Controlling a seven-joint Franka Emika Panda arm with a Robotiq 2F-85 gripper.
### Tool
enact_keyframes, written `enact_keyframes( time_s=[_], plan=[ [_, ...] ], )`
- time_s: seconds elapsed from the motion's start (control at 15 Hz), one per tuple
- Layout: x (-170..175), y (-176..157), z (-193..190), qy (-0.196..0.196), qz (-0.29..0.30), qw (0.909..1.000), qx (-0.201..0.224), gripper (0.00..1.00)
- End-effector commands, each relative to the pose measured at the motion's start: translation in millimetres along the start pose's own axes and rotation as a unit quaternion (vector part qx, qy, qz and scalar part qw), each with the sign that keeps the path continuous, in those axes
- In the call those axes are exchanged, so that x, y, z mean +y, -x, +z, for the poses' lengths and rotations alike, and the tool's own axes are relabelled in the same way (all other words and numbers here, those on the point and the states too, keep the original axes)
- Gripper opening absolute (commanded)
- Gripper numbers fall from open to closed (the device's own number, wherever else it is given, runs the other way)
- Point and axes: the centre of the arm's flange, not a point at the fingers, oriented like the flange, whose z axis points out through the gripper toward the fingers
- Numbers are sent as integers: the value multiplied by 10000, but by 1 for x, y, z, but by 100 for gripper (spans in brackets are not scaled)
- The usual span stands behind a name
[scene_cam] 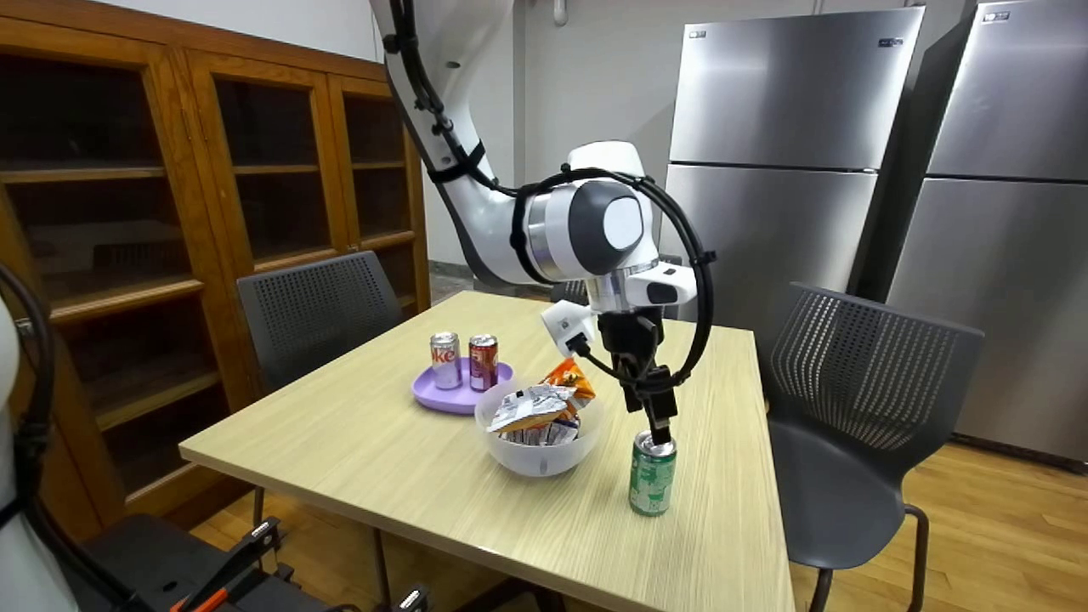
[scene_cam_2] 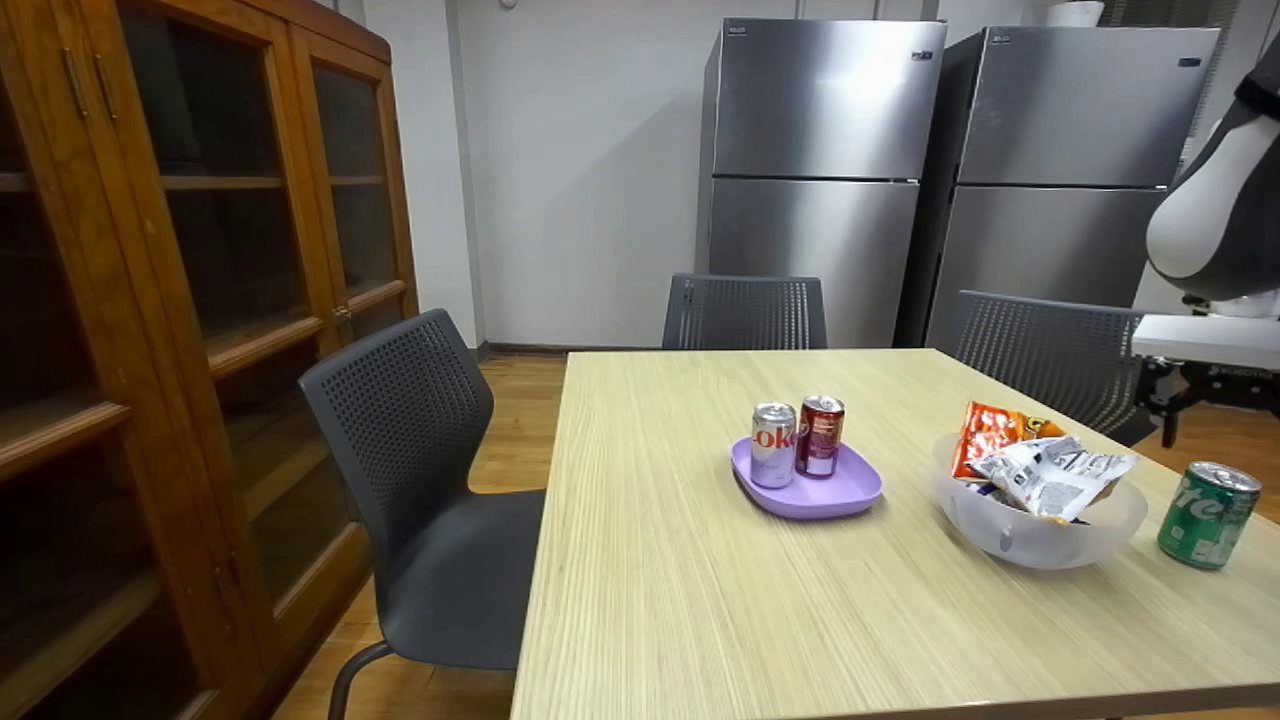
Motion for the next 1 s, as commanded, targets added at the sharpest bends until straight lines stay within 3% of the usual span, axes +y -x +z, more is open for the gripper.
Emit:
enact_keyframes(
  time_s=[0.0,0.93],
  plan=[
    [11,5,6,-46,202,9998,2,100],
    [4,-9,30,-203,915,9952,-283,100]
  ],
)
